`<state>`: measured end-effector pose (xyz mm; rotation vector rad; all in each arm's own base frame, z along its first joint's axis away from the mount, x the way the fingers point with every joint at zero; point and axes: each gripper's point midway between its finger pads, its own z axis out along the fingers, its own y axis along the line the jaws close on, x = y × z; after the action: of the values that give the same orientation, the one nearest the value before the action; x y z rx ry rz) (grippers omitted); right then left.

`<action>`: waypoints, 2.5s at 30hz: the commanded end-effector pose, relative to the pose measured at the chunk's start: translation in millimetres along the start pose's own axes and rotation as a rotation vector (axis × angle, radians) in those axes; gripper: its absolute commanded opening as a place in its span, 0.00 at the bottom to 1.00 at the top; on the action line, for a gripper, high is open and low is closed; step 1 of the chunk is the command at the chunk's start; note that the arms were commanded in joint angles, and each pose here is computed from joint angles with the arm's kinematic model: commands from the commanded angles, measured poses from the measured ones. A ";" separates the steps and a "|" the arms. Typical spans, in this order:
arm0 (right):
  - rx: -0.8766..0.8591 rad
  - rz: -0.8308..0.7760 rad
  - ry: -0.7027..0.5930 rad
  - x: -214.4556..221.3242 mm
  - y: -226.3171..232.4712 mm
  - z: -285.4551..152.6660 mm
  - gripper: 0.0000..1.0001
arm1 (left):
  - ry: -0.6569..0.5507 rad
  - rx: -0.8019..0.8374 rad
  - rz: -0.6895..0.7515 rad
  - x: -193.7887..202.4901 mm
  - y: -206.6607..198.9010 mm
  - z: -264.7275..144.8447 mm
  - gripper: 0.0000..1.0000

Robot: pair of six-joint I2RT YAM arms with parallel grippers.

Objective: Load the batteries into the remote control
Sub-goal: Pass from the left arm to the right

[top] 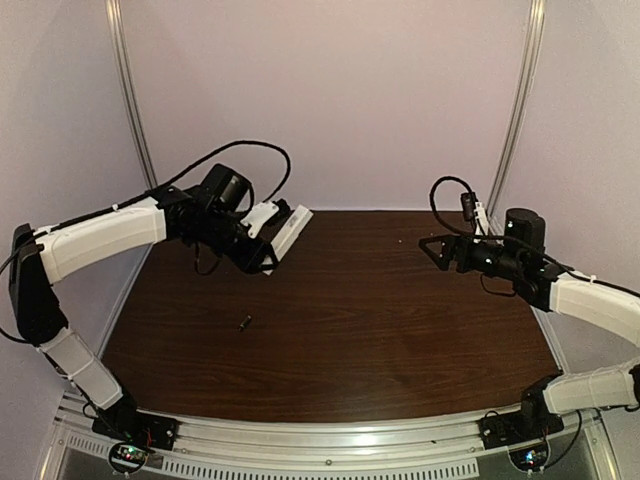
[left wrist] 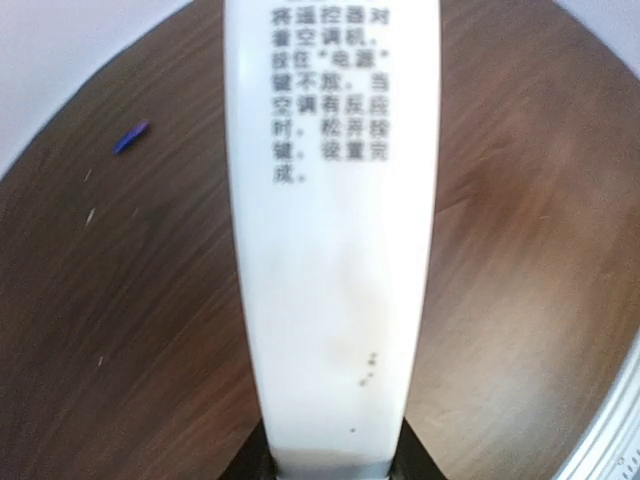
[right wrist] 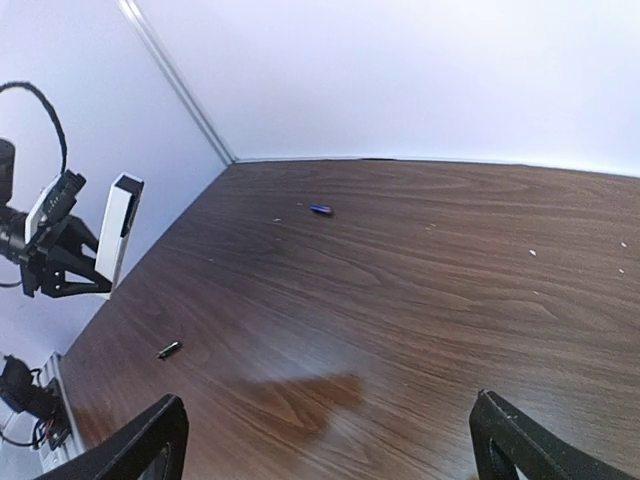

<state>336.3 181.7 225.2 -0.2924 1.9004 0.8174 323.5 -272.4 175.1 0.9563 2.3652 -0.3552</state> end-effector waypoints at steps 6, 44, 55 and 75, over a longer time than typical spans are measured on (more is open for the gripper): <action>-0.433 -0.207 -0.073 -12.5 111.3 -42.2 0.98 | -0.241 0.545 0.382 -49.7 -153.4 -51.9 0.13; -0.785 -0.342 0.160 27.5 216.9 -50.8 0.26 | -0.137 0.774 0.578 -28.4 -232.2 -30.6 0.07; -0.696 -0.361 0.164 29.1 207.5 -45.7 0.00 | -0.123 0.728 0.511 -34.5 -211.0 -26.1 0.49; -0.423 -0.558 -0.304 -36.6 183.7 -55.1 0.00 | -0.521 0.956 -0.178 -110.4 -117.2 -86.0 0.97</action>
<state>218.3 282.2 322.0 -0.9037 1.3852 0.8717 281.8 -369.6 274.6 0.9351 1.8823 -1.4334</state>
